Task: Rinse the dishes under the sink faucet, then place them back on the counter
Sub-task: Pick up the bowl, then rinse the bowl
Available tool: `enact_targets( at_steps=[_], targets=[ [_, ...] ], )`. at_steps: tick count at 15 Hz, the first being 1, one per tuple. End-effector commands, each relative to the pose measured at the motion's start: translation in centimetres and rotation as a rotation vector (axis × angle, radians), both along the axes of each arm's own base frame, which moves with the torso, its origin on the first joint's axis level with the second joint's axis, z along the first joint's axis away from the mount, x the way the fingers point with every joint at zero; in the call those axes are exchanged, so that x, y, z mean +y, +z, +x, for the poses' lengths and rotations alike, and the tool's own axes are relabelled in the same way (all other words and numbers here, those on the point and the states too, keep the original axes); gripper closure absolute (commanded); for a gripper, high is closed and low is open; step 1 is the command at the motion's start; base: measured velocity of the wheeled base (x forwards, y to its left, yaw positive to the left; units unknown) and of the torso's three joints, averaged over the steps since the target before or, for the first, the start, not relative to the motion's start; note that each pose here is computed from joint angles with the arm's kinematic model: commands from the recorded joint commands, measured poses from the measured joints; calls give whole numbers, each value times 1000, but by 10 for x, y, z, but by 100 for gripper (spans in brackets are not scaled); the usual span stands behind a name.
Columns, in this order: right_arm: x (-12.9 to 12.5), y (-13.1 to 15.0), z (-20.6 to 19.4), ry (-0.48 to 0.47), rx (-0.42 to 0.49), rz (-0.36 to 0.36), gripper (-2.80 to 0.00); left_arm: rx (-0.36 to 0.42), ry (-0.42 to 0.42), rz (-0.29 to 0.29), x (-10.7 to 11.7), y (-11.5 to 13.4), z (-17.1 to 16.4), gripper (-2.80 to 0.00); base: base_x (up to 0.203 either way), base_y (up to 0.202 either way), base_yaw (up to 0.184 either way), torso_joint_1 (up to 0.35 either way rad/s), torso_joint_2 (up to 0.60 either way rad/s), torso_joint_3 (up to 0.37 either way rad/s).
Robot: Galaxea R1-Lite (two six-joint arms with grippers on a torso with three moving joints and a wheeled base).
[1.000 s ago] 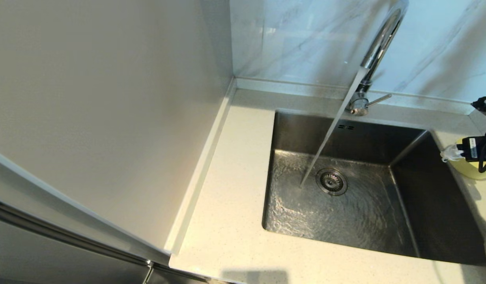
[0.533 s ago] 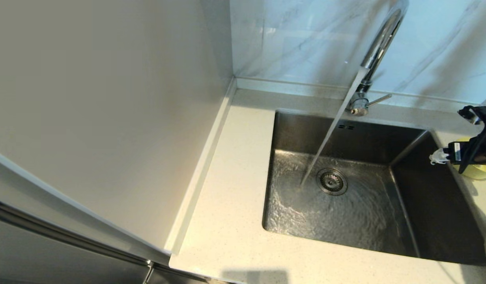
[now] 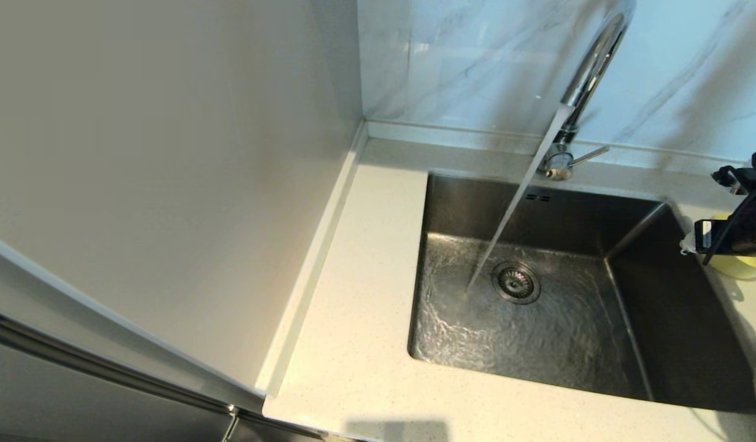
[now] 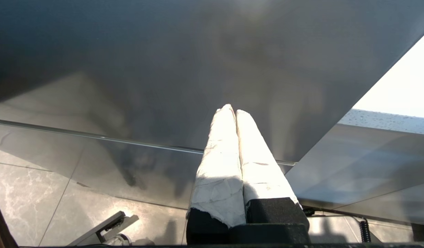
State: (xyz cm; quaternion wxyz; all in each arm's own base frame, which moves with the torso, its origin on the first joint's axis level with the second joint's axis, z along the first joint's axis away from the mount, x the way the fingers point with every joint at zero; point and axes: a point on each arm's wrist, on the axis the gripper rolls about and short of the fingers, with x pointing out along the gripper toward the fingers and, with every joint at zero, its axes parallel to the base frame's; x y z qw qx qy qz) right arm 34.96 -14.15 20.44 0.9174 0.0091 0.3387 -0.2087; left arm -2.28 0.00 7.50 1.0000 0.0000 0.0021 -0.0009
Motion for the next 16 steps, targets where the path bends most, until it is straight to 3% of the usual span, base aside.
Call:
enact_targets(
  at_steps=[1, 6, 10, 12, 16],
  targets=[
    [0, -1, -1, 0, 4, 0, 0, 0, 0, 0, 0, 0, 0, 0, 0, 0, 0, 0, 0, 0],
    [13, 30, -29, 5, -65, -19, 0, 0, 0, 0, 0, 0, 0, 0, 0, 0, 0, 0, 0, 0],
    [55, 48, -73, 92, -106, -12, 0, 0, 0, 0, 0, 0, 0, 0, 0, 0, 0, 0, 0, 0],
    [96, 51, -88, 233, -151, 95, 0, 0, 0, 0, 0, 0, 0, 0, 0, 0, 0, 0, 0, 0],
    [178, 61, -108, 482, -273, 448, 0, 0, 0, 0, 0, 0, 0, 0, 0, 0, 0, 0, 0, 0]
  ],
)
